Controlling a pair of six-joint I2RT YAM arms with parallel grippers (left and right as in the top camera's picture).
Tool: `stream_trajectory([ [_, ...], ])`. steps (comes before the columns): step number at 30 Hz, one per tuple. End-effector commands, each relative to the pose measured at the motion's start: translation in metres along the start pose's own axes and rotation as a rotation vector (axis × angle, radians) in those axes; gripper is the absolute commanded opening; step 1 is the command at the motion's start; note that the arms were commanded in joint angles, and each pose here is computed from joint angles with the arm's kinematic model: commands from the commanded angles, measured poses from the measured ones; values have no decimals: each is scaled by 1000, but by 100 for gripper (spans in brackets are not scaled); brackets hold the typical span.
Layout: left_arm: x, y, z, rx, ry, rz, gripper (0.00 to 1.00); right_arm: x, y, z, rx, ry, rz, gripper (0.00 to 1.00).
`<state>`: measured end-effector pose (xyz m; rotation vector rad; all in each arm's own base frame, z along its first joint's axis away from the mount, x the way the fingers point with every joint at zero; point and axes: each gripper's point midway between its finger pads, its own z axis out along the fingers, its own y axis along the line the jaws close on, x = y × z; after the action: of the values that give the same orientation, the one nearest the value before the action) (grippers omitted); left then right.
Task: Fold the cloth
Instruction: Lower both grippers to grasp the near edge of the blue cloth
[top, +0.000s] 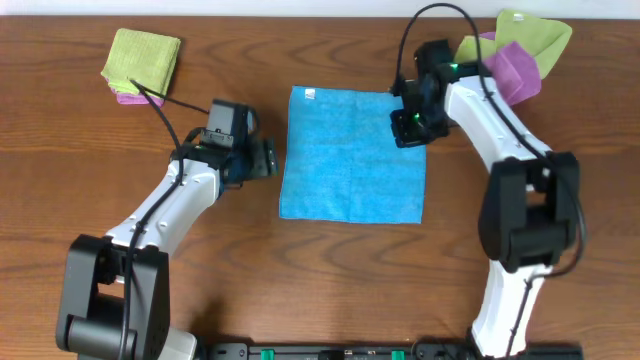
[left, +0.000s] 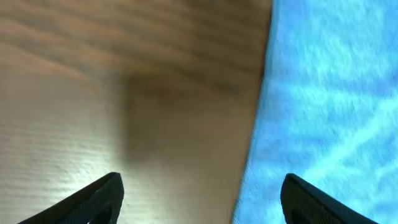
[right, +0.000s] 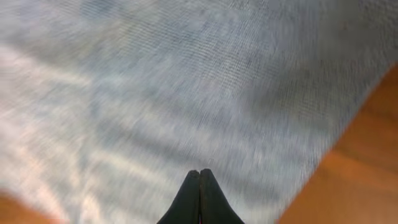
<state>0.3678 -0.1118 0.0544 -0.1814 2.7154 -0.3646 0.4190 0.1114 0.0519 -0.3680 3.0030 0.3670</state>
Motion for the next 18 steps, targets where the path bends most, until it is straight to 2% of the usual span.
stream_trajectory([
  [1,17,-28,-3,200,102,32,80,-5,20,-68,-121,-134,-70,2],
  [4,31,-53,-16,392,180,71,72,18,18,-98,-205,-171,-65,2],
  [7,53,-45,-18,369,265,89,69,48,11,-106,-252,-212,-29,2],
  [8,58,-42,-19,364,286,96,68,56,10,-105,-274,-229,-18,5],
  [11,73,-37,-17,361,323,116,67,79,13,-93,-346,-257,9,16],
  [12,79,-34,-14,358,333,110,67,88,16,-85,-379,-256,20,27],
  [15,91,-33,-9,434,336,77,67,108,17,-59,-433,-225,100,50],
  [18,97,-21,-1,444,321,20,68,120,18,-40,-472,-207,161,51],
])
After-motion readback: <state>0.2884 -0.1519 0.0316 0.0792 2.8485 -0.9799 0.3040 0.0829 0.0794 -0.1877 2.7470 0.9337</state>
